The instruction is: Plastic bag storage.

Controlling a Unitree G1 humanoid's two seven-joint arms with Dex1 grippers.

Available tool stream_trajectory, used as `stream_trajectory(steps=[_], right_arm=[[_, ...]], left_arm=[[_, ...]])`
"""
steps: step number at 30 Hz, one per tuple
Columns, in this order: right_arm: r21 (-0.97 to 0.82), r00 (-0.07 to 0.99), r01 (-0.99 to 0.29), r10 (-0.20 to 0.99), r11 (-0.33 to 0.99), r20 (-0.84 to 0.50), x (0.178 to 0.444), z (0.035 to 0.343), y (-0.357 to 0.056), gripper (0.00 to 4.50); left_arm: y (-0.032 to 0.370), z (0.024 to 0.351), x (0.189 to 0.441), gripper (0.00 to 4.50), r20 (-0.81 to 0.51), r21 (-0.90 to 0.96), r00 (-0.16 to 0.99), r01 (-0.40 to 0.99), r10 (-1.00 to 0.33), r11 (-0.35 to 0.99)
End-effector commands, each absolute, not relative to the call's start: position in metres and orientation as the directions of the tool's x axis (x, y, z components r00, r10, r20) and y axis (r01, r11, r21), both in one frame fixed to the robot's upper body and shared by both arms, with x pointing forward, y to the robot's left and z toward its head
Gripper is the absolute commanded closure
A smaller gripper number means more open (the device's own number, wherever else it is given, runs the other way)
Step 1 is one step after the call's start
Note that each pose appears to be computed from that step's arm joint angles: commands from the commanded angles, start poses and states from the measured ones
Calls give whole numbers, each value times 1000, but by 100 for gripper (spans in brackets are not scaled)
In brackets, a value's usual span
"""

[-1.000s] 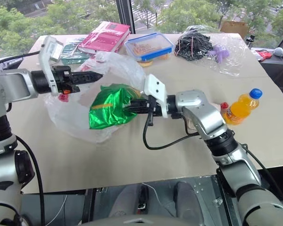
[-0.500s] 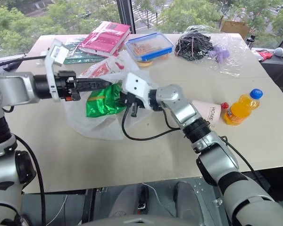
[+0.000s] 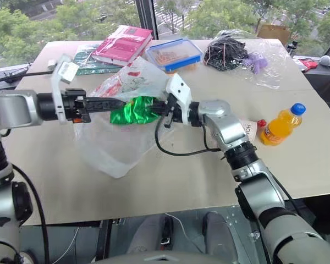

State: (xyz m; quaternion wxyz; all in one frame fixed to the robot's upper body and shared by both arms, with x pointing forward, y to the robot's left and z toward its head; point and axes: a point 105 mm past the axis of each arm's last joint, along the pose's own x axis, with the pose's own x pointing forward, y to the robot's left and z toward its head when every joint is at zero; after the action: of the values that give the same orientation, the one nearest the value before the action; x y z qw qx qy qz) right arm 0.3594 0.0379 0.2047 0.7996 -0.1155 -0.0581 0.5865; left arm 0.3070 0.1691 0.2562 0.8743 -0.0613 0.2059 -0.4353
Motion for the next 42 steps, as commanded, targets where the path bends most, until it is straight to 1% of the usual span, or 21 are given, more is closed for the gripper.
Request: stream_trajectory(steps=[1, 4, 5, 6, 9, 12, 13, 14, 15, 17, 18, 19, 21, 22, 26, 28, 32, 34, 36, 38, 42], right_arm=[[-371, 416, -845, 909, 385, -6, 368, 215, 63, 437], [-404, 533, -765, 845, 502, 41, 381, 218, 81, 437], [-411, 550, -745, 833, 525, 66, 383, 222, 90, 437], [-409, 552, -739, 829, 534, 84, 382, 224, 99, 437], [-326, 481, -823, 876, 466, 37, 370, 203, 131, 437], [-300, 522, -812, 853, 501, 12, 382, 190, 125, 437], [-301, 534, -804, 845, 513, 14, 386, 189, 119, 386], [-308, 538, -799, 843, 517, 16, 389, 190, 113, 352], [-319, 541, -793, 841, 519, 23, 392, 191, 108, 295], [-343, 552, -772, 832, 535, 55, 396, 199, 98, 211], [-350, 549, -768, 833, 537, 71, 397, 204, 92, 152], [-353, 546, -765, 833, 539, 88, 397, 210, 85, 120], [-354, 522, -774, 845, 525, 114, 392, 219, 72, 28], [-359, 494, -788, 861, 501, 118, 385, 223, 66, 1], [-361, 457, -804, 879, 473, 133, 359, 238, 41, 1], [-353, 467, -804, 876, 478, 124, 350, 243, 28, 1], [-329, 485, -808, 869, 488, 99, 330, 248, 0, 1], [-367, 533, -769, 842, 524, 86, 321, 251, -16, 1], [-419, 570, -740, 821, 527, 25, 311, 245, -37, 1], [-473, 609, -719, 790, 509, -76, 301, 232, -59, 1], [-543, 698, -683, 656, 488, -288, 290, 198, -105, 1]], left_arm=[[155, 277, 310, 450, -230, -274, 545, 759, -807, 591], [147, 280, 313, 450, -213, -282, 557, 751, -802, 597], [146, 279, 316, 450, -208, -281, 573, 741, -793, 610], [145, 279, 319, 450, -202, -282, 588, 731, -784, 621], [146, 274, 331, 450, -181, -301, 653, 675, -735, 674], [143, 273, 333, 450, -165, -328, 664, 660, -729, 676], [143, 271, 334, 450, -166, -326, 671, 654, -722, 683], [144, 270, 335, 450, -165, -328, 683, 643, -712, 692], [146, 270, 336, 450, -161, -332, 695, 631, -701, 701], [149, 270, 340, 450, -150, -333, 725, 604, -673, 725], [152, 270, 343, 450, -143, -334, 745, 583, -651, 740], [155, 269, 346, 450, -139, -337, 761, 566, -634, 753], [159, 268, 351, 450, -130, -335, 787, 537, -603, 774], [161, 268, 353, 450, -124, -335, 800, 524, -588, 783], [162, 268, 361, 450, -98, -306, 824, 509, -558, 805], [156, 271, 362, 450, -59, -304, 815, 536, -577, 788], [146, 271, 364, 450, 0, -223, 802, 583, -598, 781], [142, 271, 364, 450, 27, -154, 795, 603, -606, 783], [135, 267, 362, 450, 18, -87, 772, 634, -635, 768], [131, 263, 357, 450, 5, -54, 740, 672, -673, 738], [128, 258, 354, 450, -7, -48, 709, 704, -705, 708]])
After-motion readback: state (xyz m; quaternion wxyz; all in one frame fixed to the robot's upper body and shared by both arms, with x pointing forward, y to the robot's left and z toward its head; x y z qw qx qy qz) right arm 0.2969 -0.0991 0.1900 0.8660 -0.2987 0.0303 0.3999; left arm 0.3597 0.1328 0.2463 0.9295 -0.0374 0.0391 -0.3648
